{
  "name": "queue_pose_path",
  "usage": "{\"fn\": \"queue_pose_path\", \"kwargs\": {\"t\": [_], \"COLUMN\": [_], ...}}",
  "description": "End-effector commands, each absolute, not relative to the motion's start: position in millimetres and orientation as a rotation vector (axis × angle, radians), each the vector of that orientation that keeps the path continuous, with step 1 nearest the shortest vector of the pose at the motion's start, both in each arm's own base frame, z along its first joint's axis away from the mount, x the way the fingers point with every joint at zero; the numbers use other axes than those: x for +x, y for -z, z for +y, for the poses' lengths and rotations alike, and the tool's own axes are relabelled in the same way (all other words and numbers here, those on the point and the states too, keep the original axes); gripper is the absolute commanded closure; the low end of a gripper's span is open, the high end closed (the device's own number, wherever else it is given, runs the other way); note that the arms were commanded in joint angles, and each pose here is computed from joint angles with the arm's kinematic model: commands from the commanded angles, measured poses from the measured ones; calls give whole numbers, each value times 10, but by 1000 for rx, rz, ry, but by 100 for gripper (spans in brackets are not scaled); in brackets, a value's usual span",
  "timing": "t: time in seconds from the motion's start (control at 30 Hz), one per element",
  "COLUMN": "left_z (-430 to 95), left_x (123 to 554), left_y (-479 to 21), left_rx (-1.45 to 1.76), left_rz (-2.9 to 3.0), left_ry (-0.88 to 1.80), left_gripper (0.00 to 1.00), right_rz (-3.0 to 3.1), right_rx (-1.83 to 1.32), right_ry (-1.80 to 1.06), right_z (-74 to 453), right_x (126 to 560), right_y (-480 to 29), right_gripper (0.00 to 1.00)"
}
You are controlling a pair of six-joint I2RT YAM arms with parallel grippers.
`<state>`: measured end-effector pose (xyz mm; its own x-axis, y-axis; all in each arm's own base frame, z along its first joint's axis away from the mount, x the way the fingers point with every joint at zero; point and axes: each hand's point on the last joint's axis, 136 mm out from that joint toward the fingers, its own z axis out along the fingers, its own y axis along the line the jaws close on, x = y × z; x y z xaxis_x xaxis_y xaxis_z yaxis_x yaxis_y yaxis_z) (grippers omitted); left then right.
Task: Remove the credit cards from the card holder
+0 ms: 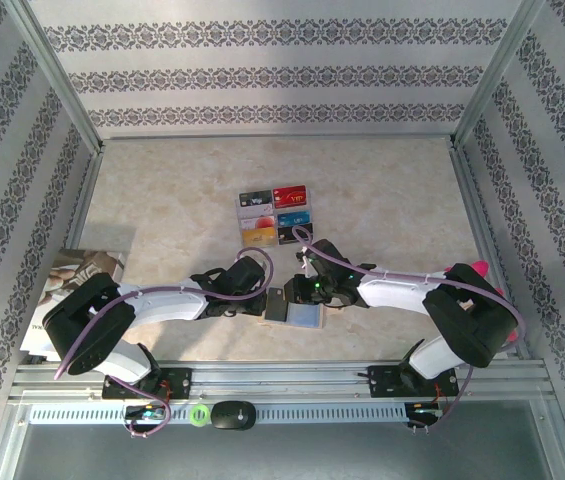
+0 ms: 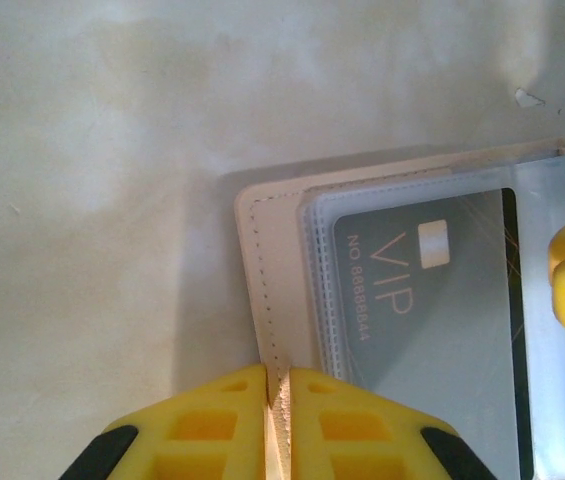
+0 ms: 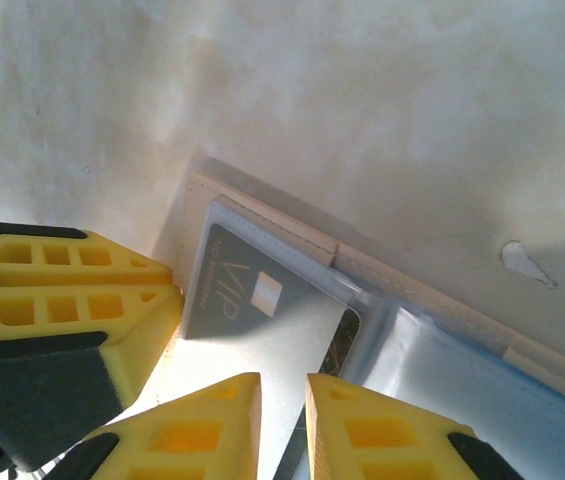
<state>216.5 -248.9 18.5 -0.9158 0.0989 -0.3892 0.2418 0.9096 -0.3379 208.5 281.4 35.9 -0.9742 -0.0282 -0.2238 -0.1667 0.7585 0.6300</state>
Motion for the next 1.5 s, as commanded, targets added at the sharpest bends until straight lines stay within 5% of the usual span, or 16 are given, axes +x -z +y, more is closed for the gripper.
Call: {"fn": "queue_pose_path", "kwargs": {"t": [0.0,0.73,0.97,1.33,1.47], "left_z": [-2469,-2607,-2598,-2475,-2475], "left_x": [2056,2033,2027,1979,2015], "left_y": [-68,-57,-77,-124,-272], "left_rx": [257,286,275,217,220], "left_rz": [2754,2769,2764,2756,2711], "left_ry": [536,611,620,607,622], "left_gripper": [88,88,89,88,75], "right_rz": [2791,2799,2834,2816,2762], "right_rx": [-113,-83,-90,-99,-125], "right_ry": [-993,-1091,-984,-745,-776], "right_z": [2762,2901,2768,2358,2394], "right_x": [2037,2037,2026,2016,2063], "right_y": [-242,-181,-57,-97,-240], "right_gripper": [81,80,100,100,100]}}
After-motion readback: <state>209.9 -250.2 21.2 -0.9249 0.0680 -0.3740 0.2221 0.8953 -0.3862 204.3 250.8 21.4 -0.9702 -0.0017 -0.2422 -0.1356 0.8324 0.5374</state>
